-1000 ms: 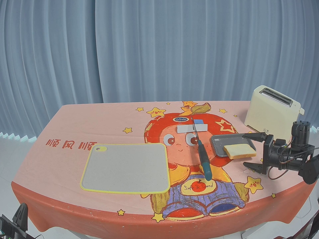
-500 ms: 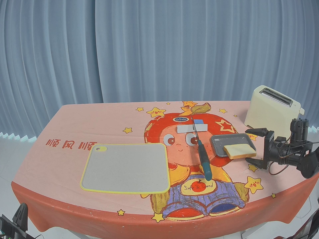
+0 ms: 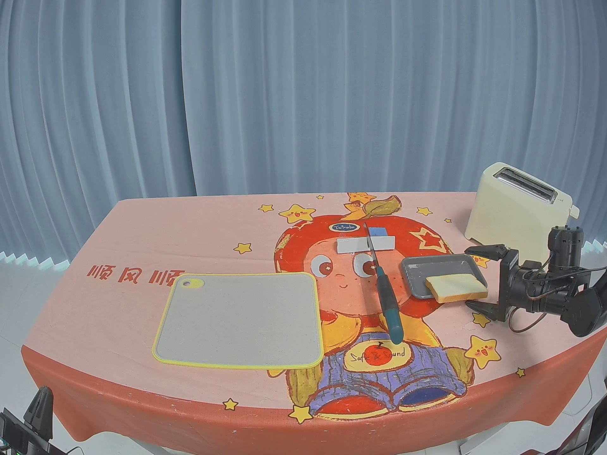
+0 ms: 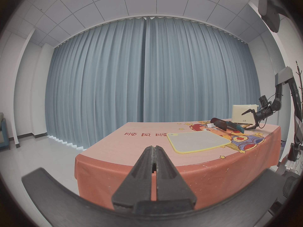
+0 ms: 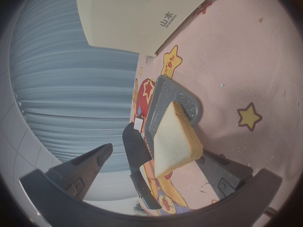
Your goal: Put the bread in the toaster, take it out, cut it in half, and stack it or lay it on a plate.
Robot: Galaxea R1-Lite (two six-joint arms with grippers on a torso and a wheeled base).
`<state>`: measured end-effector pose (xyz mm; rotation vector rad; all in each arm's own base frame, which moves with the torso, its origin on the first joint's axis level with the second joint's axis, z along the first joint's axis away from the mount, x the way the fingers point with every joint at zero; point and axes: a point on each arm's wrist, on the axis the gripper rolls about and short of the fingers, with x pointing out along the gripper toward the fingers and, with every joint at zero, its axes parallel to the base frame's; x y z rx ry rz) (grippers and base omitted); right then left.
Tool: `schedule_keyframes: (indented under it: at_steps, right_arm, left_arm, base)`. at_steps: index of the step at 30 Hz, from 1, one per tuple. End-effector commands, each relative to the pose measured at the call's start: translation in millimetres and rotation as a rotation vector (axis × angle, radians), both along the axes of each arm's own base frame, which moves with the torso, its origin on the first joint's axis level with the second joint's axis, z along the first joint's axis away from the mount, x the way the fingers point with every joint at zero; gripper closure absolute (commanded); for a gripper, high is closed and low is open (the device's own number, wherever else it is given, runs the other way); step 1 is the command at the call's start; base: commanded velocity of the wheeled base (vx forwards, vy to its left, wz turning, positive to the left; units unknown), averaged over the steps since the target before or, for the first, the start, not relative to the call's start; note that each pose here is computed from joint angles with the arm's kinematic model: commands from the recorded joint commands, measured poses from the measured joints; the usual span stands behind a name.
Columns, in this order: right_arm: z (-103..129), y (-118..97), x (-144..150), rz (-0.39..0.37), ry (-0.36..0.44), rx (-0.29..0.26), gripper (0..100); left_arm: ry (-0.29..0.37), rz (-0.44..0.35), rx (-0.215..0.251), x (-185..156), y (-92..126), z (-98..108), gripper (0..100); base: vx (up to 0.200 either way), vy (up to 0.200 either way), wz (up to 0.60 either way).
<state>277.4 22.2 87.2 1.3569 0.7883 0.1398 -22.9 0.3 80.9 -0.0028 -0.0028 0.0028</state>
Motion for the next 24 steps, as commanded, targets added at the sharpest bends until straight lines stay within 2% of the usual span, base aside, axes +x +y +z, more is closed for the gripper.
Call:
schedule_keyframes:
  at_steps: [1, 3, 4, 11, 24]
  right_arm:
    - [0, 0, 1, -0.001, -0.001, -0.001, 0]
    - [0, 0, 1, -0.002, 0.0, 0.0, 0]
    - [-1, 0, 1, -0.002, 0.002, 0.0, 100]
    - [-12, -3, 5, -0.011, 0.04, -0.005, 100]
    - [-8, -3, 2, -0.012, 0.027, -0.005, 100]
  left_arm:
    - [0.014, 0.0, 0.0, 1, 0, -5, 100]
    - [0.012, 0.0, 0.0, 1, 0, -5, 100]
    - [0.014, 0.0, 0.0, 1, 0, -5, 100]
    - [0.014, 0.0, 0.0, 1, 0, -5, 100]
    - [0.012, 0.0, 0.0, 1, 0, -5, 100]
  base:
    - [0.0, 0.0, 0.0]
    - [0.0, 0.0, 0.0]
    - [0.0, 0.0, 0.0]
    - [0.0, 0.0, 0.0]
    - [0.0, 0.0, 0.0]
